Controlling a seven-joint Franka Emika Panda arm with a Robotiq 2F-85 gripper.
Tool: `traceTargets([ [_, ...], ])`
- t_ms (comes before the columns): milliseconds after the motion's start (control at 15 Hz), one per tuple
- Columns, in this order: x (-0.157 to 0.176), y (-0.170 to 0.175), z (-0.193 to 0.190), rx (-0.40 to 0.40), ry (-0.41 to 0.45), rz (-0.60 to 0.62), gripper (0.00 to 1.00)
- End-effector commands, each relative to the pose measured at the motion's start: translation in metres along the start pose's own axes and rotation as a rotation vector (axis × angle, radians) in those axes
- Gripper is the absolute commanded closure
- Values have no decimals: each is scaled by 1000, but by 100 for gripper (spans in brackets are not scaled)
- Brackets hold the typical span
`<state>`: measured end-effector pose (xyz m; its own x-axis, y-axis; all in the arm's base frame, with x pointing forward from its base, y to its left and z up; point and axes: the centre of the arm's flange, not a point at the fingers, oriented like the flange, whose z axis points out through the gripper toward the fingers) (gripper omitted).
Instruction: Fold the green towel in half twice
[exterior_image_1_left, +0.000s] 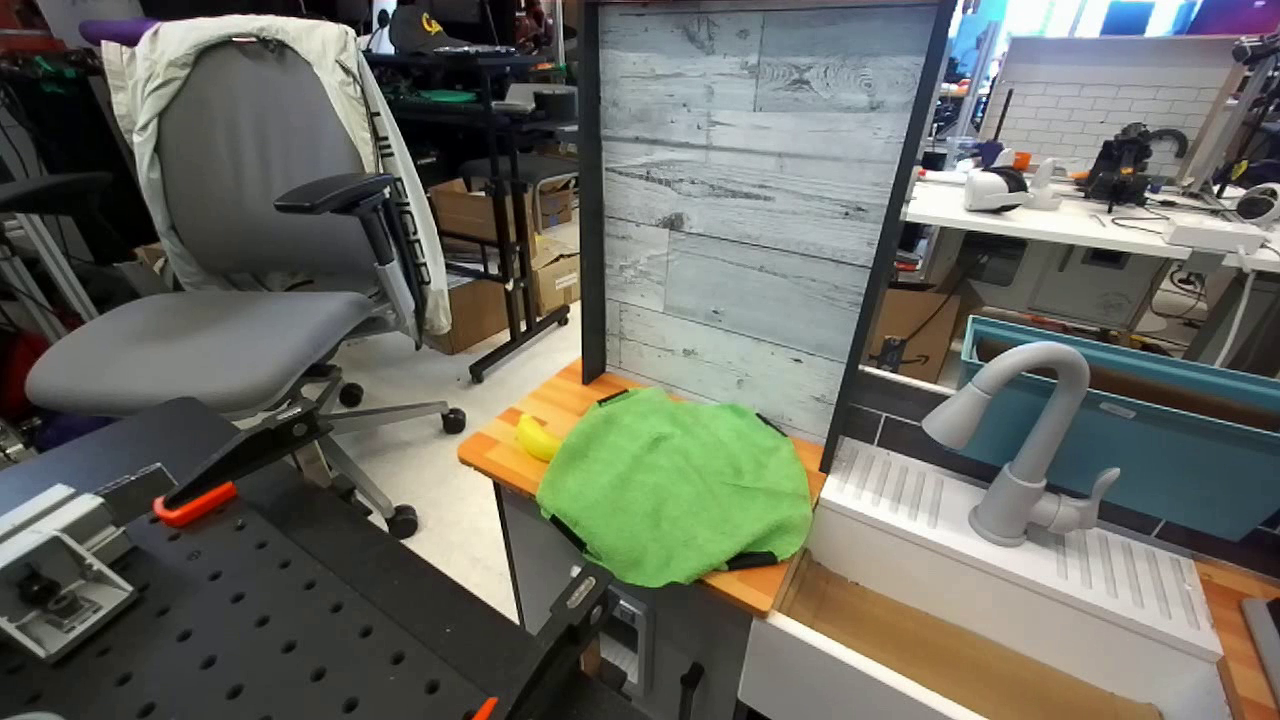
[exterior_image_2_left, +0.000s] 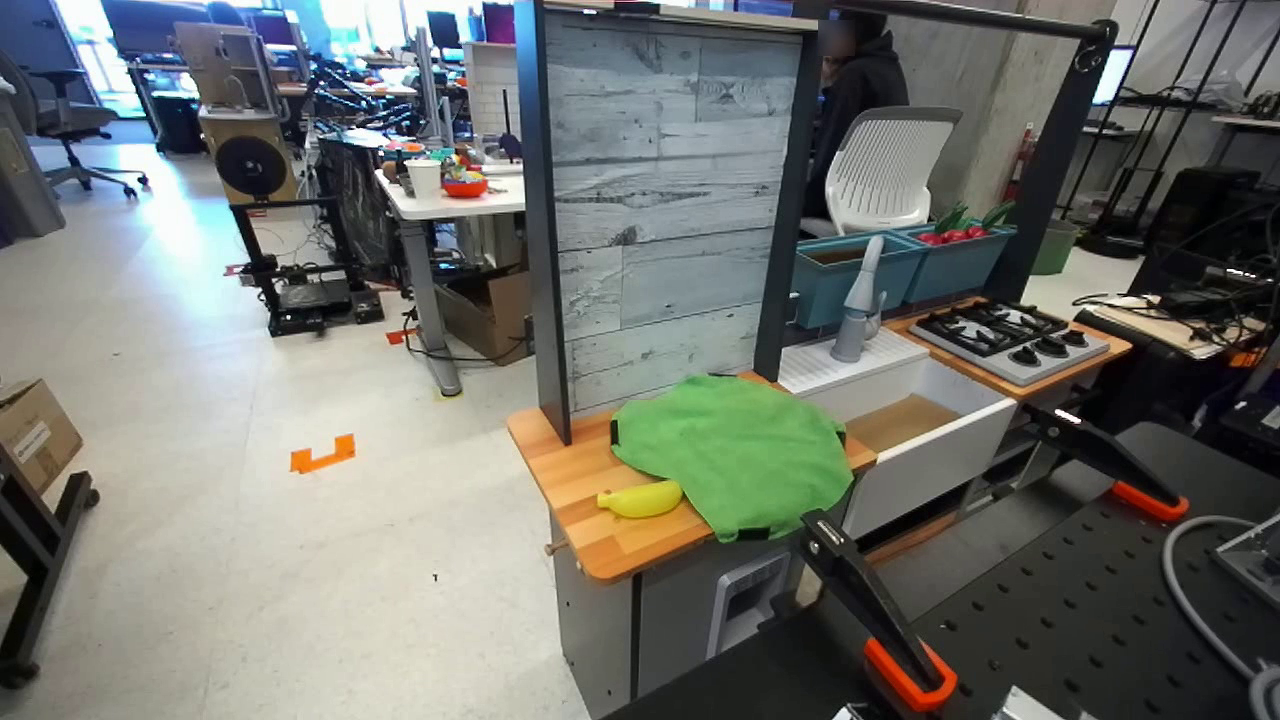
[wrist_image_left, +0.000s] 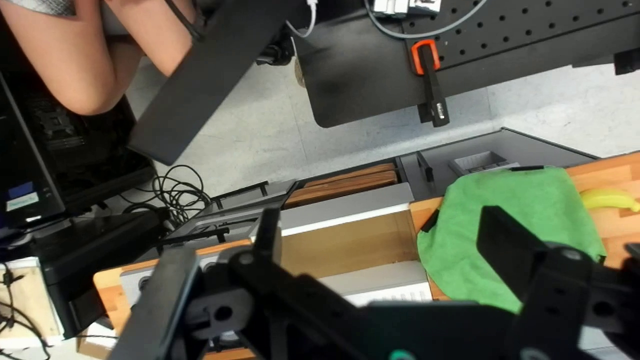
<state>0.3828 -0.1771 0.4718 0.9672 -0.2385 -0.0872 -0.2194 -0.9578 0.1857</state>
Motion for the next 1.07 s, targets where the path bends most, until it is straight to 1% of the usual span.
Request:
traceTargets([
  [0,41,-30,17,51,13,45,0],
  [200,74,-57,38,81,30,97,0],
  [467,121,-86,77,69,60,188,0],
  [733,162,-109,124,58,80,246,0],
  [1000,200,-130,179,56,71,254,0],
])
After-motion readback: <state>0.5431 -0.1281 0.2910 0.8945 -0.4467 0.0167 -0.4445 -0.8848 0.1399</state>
